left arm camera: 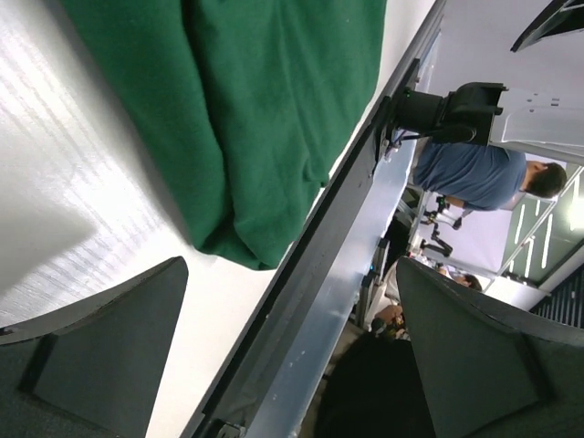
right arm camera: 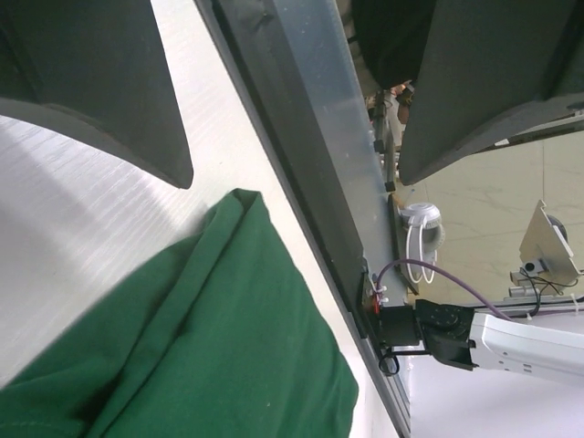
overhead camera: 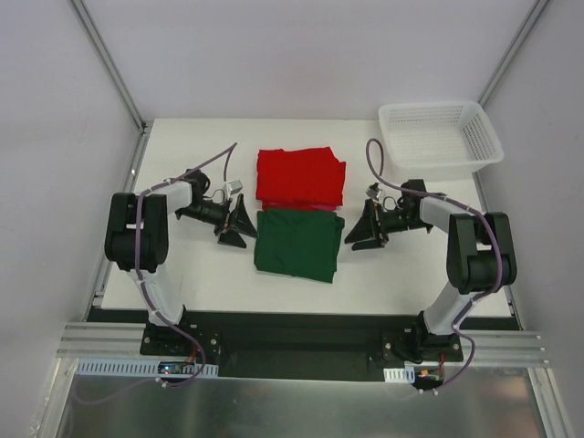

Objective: Fold and stack the t-shirts

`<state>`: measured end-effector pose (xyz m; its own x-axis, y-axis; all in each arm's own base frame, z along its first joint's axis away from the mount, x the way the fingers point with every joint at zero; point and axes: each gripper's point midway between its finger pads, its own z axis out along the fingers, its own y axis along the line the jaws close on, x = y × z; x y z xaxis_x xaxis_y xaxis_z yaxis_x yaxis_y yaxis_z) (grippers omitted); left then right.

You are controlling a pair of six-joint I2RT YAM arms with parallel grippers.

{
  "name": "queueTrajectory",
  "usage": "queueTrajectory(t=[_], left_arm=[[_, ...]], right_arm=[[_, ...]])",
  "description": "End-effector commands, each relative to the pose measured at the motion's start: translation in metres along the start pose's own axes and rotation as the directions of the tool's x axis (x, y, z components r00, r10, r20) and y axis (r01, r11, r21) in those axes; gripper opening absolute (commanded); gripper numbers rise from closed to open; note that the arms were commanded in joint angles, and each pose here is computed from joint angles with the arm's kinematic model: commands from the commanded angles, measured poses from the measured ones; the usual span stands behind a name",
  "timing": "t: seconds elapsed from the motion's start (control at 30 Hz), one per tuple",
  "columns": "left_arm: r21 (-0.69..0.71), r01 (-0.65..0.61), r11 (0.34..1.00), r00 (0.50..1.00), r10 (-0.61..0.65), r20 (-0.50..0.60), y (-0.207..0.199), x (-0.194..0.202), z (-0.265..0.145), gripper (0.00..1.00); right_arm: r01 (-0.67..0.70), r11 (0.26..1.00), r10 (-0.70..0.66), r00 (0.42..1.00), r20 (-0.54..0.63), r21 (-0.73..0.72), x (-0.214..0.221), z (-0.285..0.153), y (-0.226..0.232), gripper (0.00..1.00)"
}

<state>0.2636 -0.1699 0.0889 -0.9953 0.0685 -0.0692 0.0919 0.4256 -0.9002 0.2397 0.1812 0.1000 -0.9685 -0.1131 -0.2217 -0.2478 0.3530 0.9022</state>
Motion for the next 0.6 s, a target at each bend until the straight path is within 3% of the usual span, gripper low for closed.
queueTrajectory(t=[0.0, 0.2, 0.33, 0.57], left_arm=[[0.055, -0.041, 0.998, 0.999, 0.041, -0.01, 0.0, -0.005, 0.004, 0.99], [0.068, -0.043, 0.997, 0.999, 0.043, -0.004, 0.001, -0.025, 0.006, 0.99], [0.09, -0.028, 0.996, 1.0, 0.029, -0.008, -0.002, -0.029, 0.008, 0.99], [0.097, 0.005, 0.995, 0.999, -0.001, -0.033, 0.006, -0.028, 0.016, 0.99]], right_arm=[[0.107, 0.994, -0.106, 0.994, 0.028, -0.036, -0.014, 0.001, -0.005, 1.0], [0.057, 0.997, -0.055, 0.998, 0.045, -0.052, -0.02, -0.002, -0.02, 1.0], [-0.094, 0.992, 0.101, 0.991, 0.09, -0.081, -0.027, -0.004, -0.033, 1.0], [-0.157, 0.986, 0.162, 0.979, 0.127, -0.049, -0.041, -0.004, -0.061, 1.0]])
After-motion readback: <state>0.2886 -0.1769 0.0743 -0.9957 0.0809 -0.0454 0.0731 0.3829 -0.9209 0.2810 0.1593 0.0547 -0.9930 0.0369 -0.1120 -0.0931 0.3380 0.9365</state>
